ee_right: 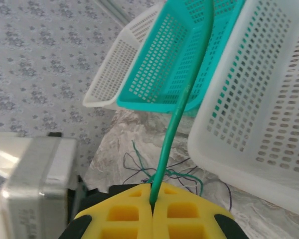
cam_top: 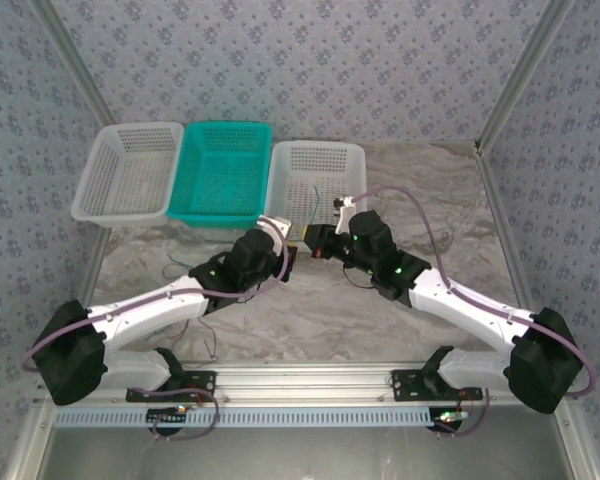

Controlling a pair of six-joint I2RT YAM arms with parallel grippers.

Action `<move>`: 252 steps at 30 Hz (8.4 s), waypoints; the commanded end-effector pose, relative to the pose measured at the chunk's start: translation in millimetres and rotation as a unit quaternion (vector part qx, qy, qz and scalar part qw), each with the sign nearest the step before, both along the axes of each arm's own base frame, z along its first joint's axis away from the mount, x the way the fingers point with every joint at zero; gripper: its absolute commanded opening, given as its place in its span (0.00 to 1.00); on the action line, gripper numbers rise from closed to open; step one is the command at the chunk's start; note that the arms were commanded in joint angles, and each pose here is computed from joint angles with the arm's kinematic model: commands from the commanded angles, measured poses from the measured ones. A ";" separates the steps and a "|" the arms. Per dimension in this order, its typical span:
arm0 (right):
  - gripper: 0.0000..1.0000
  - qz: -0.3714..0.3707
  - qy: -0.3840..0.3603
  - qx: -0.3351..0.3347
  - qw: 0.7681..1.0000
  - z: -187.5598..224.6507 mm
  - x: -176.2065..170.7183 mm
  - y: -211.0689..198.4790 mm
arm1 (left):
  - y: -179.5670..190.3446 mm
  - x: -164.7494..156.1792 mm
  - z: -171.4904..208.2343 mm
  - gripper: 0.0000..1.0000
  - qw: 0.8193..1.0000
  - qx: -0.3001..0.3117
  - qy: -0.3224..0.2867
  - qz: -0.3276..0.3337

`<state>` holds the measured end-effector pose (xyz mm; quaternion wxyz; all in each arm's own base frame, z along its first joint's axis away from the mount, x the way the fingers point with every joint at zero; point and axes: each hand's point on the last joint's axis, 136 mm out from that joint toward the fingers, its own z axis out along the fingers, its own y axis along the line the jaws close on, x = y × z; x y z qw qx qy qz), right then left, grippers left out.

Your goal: Untangle the cables

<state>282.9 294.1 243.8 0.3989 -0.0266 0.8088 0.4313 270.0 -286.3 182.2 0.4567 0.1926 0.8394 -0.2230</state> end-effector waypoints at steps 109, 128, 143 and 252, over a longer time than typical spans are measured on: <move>0.84 0.158 -0.086 -0.060 0.982 89.4 -9.7 35.9 | 299.1 0.0 -91.6 0.83 0.791 -0.205 0.269 0.509; 0.84 0.151 -0.040 -0.094 0.983 47.8 -17.9 32.2 | 257.9 33.9 -168.5 0.27 0.782 -0.169 0.401 0.446; 0.84 0.122 -0.031 -0.097 0.987 41.4 -11.2 25.1 | 210.1 48.5 -67.7 0.00 0.881 -0.212 0.300 0.299; 0.25 0.210 -0.211 -0.178 0.938 -93.9 -16.3 150.2 | 139.2 -13.8 163.0 0.00 0.956 -0.280 -0.020 0.082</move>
